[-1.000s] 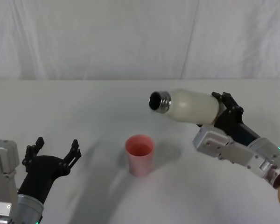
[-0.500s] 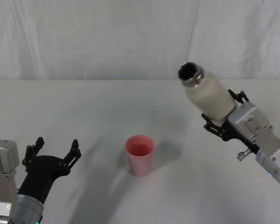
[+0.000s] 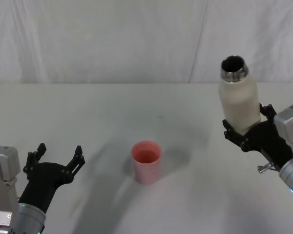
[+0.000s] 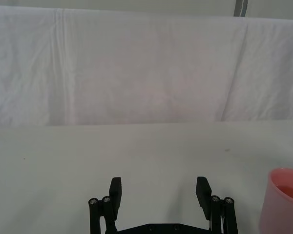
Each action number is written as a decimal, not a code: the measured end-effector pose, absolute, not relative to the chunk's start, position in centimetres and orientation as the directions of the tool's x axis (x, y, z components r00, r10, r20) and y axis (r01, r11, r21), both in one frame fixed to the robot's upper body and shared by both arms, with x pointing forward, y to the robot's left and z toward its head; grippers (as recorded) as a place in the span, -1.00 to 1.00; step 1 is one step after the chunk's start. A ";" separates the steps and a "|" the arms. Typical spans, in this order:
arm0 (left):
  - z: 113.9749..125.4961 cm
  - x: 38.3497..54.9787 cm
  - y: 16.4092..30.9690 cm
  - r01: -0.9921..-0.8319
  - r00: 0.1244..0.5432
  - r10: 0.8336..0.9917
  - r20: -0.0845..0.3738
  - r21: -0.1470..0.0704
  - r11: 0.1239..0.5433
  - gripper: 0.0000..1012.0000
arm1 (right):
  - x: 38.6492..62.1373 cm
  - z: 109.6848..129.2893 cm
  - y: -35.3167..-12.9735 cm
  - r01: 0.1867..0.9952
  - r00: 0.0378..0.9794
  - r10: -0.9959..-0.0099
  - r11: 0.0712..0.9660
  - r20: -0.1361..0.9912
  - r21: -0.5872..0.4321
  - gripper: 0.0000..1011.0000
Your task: Grasp the thermos with one hand and pour water into the cup lid.
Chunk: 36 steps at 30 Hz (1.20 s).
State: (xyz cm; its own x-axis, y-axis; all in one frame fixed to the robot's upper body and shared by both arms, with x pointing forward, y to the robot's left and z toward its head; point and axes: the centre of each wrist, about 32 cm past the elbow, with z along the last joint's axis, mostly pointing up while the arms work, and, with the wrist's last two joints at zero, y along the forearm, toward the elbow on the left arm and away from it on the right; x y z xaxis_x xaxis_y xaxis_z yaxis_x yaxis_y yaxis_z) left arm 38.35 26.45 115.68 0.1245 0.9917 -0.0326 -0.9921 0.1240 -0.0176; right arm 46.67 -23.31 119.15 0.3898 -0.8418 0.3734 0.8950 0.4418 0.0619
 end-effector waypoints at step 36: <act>115.7 38.4 26.5 -0.992 0.125 0.992 -0.033 -0.018 0.124 0.98 | 46.0 115.6 -24.5 0.910 0.413 -0.910 0.412 -0.021 0.049 0.88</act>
State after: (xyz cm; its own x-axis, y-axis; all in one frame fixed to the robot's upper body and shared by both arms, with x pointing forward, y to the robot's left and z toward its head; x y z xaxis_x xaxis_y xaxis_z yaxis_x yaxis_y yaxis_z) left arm 38.35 26.45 115.68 0.1245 0.9917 -0.0327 -0.9921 0.1240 -0.0176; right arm 46.03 -24.51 115.59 0.4134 -0.9103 -0.0205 0.9098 0.4120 0.0495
